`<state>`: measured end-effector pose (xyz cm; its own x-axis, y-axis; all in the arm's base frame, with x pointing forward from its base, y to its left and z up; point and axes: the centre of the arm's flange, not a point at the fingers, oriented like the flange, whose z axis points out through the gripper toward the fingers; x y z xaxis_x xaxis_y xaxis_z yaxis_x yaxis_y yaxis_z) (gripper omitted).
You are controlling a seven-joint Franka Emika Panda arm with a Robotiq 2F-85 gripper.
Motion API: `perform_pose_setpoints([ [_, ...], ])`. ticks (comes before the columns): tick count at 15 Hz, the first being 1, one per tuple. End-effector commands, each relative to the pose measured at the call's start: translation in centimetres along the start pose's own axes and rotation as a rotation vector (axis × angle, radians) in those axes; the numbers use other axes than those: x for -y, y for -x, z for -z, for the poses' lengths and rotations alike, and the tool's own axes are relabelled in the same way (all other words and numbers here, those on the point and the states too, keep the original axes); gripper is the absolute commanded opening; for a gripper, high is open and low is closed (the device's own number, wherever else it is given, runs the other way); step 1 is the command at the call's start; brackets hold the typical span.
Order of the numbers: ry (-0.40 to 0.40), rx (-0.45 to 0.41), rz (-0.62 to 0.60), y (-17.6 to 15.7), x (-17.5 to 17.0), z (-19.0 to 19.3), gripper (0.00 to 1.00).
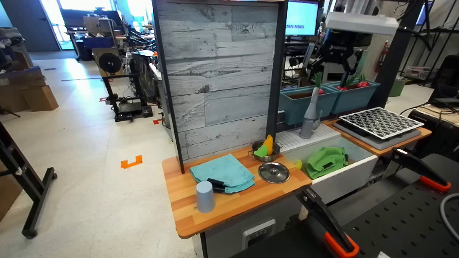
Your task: Push the faucet to the left
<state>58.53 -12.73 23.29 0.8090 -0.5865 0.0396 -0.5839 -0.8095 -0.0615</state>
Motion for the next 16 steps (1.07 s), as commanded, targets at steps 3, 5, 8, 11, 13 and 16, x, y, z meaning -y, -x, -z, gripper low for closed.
perform_pose_setpoints([
  [3, 0.028, 0.005, -0.108, -4.3, 1.7, -4.8, 1.00],
  [5, 0.032, 0.007, -0.127, -5.0, 1.8, -5.7, 1.00],
  [8, 0.040, 0.006, -0.147, -5.8, 1.9, -6.4, 0.75],
  [11, 0.045, 0.004, -0.158, -6.5, 2.0, -6.8, 0.58],
  [13, 0.046, 0.001, -0.163, -6.8, 1.9, -7.0, 0.42],
  [16, 0.053, 0.006, -0.162, -7.2, 1.9, -7.2, 0.20],
])
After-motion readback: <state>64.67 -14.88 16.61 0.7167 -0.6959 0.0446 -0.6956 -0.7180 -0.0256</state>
